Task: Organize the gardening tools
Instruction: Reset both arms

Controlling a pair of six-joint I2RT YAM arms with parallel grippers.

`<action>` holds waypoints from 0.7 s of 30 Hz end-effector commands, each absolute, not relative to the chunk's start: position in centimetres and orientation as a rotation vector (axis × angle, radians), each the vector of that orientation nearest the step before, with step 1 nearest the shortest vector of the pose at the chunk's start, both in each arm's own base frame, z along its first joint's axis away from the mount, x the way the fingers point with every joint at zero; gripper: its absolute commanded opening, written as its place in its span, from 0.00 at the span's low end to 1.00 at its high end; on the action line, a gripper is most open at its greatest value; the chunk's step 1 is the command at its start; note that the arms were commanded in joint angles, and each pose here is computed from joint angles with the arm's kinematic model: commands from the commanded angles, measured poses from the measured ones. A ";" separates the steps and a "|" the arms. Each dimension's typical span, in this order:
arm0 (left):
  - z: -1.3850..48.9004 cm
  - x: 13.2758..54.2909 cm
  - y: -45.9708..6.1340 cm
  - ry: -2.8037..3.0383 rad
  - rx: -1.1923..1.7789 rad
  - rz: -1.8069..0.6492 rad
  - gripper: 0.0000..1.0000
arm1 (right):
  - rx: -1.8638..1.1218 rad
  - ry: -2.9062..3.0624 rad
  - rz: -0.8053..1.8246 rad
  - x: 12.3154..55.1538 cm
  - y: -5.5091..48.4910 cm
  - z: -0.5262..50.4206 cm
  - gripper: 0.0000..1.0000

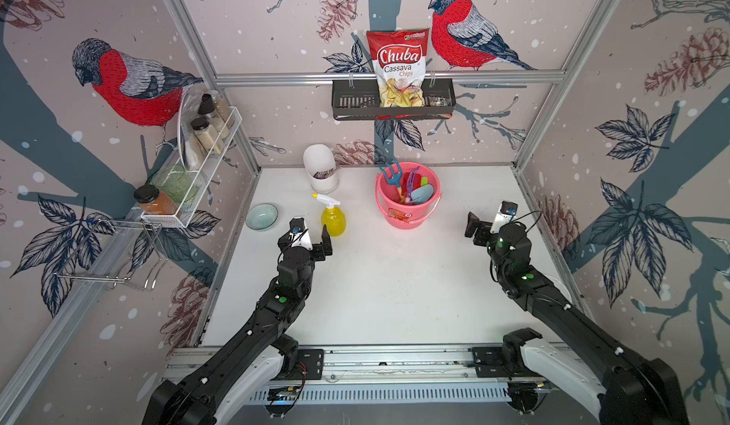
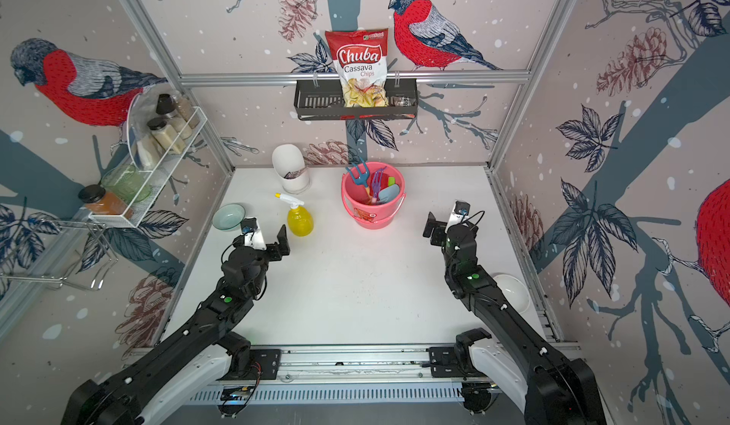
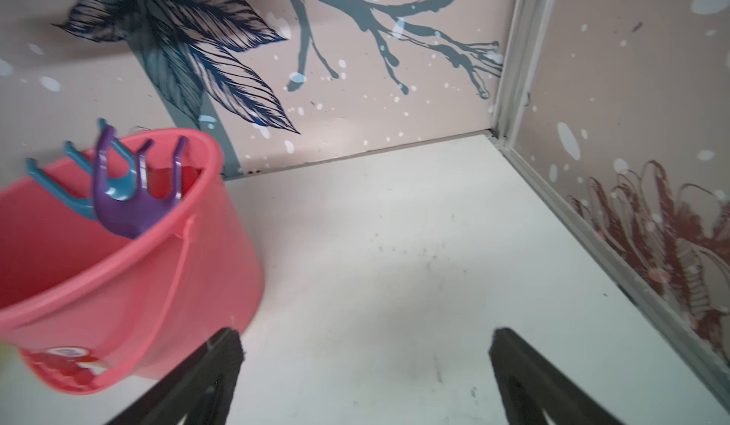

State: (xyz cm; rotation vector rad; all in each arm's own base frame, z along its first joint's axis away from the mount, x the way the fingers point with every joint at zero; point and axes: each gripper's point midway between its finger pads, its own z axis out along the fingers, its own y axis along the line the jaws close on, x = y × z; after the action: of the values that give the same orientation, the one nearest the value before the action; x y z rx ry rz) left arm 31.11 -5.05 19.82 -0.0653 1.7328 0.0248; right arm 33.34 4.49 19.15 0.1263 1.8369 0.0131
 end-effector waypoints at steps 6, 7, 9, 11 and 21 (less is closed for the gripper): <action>19.6 32.6 -2.1 1.654 -0.096 0.111 0.96 | 0.259 1.639 -0.243 32.0 -0.8 18.0 1.00; 19.3 32.7 -1.7 1.649 -0.110 0.110 0.96 | 0.268 1.634 -0.254 32.1 -1.1 17.9 1.00; 18.6 32.7 -1.3 1.643 -0.114 0.097 0.96 | 0.278 1.629 -0.259 32.3 -1.6 17.8 1.00; 18.0 32.8 -0.9 1.643 -0.129 0.089 0.96 | 0.275 1.614 -0.243 32.5 -1.8 17.7 1.00; 16.2 33.7 0.6 1.632 -0.139 0.090 0.96 | 0.244 1.608 -0.188 33.2 -1.9 15.8 1.00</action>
State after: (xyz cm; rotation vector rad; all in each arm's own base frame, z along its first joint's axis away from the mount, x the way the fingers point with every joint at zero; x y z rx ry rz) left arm 33.19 0.69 13.77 -0.1441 1.7450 0.1166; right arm 32.91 -2.30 14.09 0.2628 1.6917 -0.2232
